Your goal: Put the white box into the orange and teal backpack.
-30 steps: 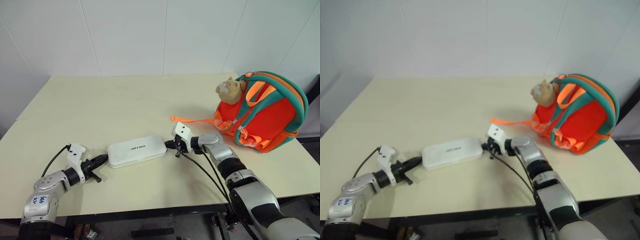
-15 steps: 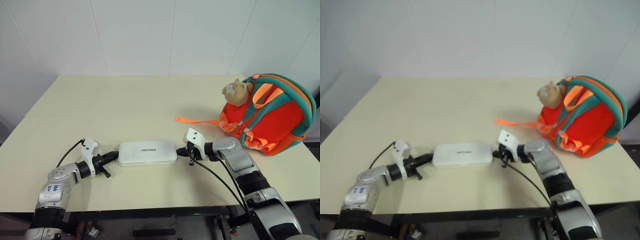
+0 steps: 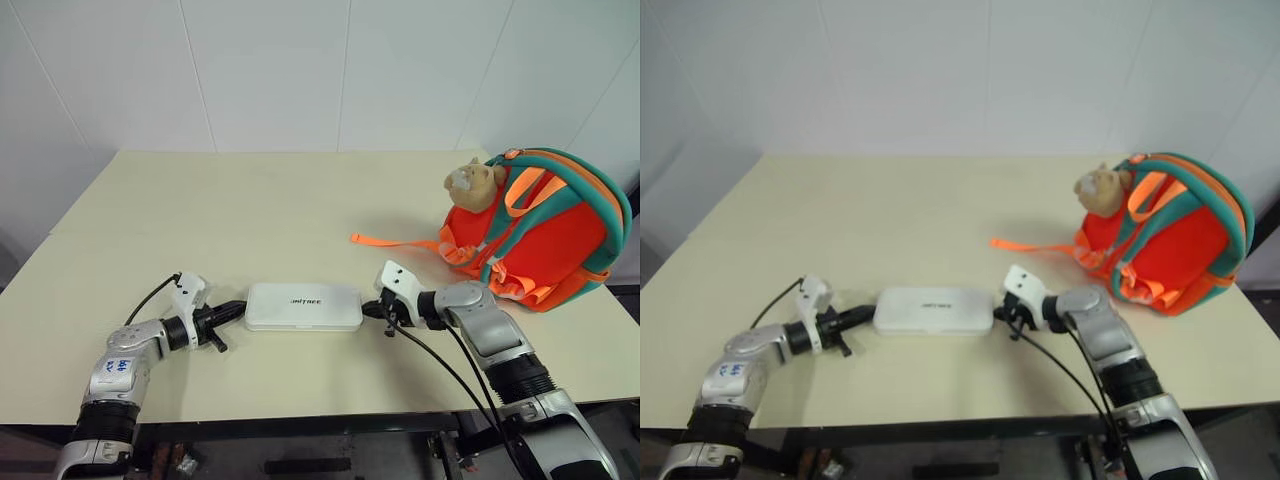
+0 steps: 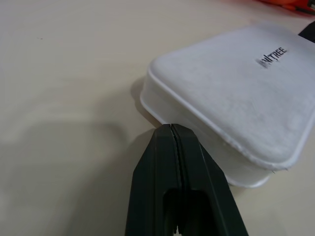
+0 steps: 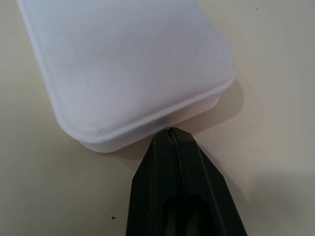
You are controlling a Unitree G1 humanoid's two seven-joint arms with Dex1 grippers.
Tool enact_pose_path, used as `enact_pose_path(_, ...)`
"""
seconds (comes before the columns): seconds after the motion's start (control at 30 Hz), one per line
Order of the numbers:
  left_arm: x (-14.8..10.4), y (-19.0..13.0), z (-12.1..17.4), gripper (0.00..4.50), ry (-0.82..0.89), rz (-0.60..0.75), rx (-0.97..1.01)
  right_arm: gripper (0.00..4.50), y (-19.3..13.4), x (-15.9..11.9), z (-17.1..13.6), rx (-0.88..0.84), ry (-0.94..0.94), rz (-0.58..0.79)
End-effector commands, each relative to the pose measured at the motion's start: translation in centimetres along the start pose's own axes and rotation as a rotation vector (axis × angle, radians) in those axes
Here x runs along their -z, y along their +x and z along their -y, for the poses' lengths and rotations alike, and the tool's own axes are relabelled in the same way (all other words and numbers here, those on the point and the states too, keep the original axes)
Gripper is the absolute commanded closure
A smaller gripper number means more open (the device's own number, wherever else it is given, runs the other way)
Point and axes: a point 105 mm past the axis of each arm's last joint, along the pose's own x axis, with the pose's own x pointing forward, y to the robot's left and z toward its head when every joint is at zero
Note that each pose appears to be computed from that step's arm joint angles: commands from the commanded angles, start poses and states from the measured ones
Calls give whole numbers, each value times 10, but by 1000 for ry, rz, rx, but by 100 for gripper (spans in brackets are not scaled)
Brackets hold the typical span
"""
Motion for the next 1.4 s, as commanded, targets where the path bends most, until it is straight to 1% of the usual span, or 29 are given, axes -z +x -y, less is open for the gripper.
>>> enact_pose_path(0.03,9,-10,6,448,10,-61,31,450,-3,-6,6,-2,-23,23)
enact_pose_path(0.13,9,-29,-2,448,87,-110,14,450,-11,-7,14,7,-36,24)
enact_pose_path(0.23,4,-45,-12,448,98,-116,-5,450,-21,-7,20,10,-43,26)
enact_pose_path(0.27,-2,-51,-15,448,101,-111,-5,450,-28,-6,20,-16,-34,22)
enact_pose_path(0.37,-14,-66,-22,393,81,-104,-5,396,-47,-6,20,-50,-10,11)
enact_pose_path(0.4,-18,-70,-21,369,68,-88,16,370,-52,-6,21,-55,-1,8)
enact_pose_path(0.47,-26,-74,-18,300,27,-58,52,293,-60,-8,21,-65,4,9)
enact_pose_path(0.6,-41,-80,-15,173,-75,2,95,155,-69,-14,19,-95,53,30)
enact_pose_path(0.63,-42,-80,-15,139,-88,7,99,118,-71,-15,17,-109,64,31)
enact_pose_path(0.7,-42,-82,-12,81,-177,-3,132,55,-73,-22,10,-158,87,56)
enact_pose_path(0.73,-41,-82,-10,42,-214,-8,154,14,-73,-26,7,-176,89,66)
enact_pose_path(0.77,-40,-81,-10,9,-242,-16,159,0,-73,-29,6,-186,97,75)
enact_pose_path(0.87,-38,-74,-10,4,-284,-29,165,0,-70,-32,5,-187,105,85)
enact_pose_path(1.0,-36,-62,-13,4,-407,-37,160,0,-64,-35,7,-179,148,97)
enact_pose_path(1.1,-32,-54,-4,4,-525,-67,241,0,-56,-36,17,-116,199,88)
enact_pose_path(1.2,-25,-32,-6,4,-618,-96,200,0,-51,-47,15,-143,296,126)
enact_pose_path(1.33,-21,-19,-2,4,-633,-136,216,0,-46,-54,8,-180,332,122)
enact_pose_path(1.4,-19,-16,-2,4,-633,-146,213,0,-42,-50,4,-180,340,84)
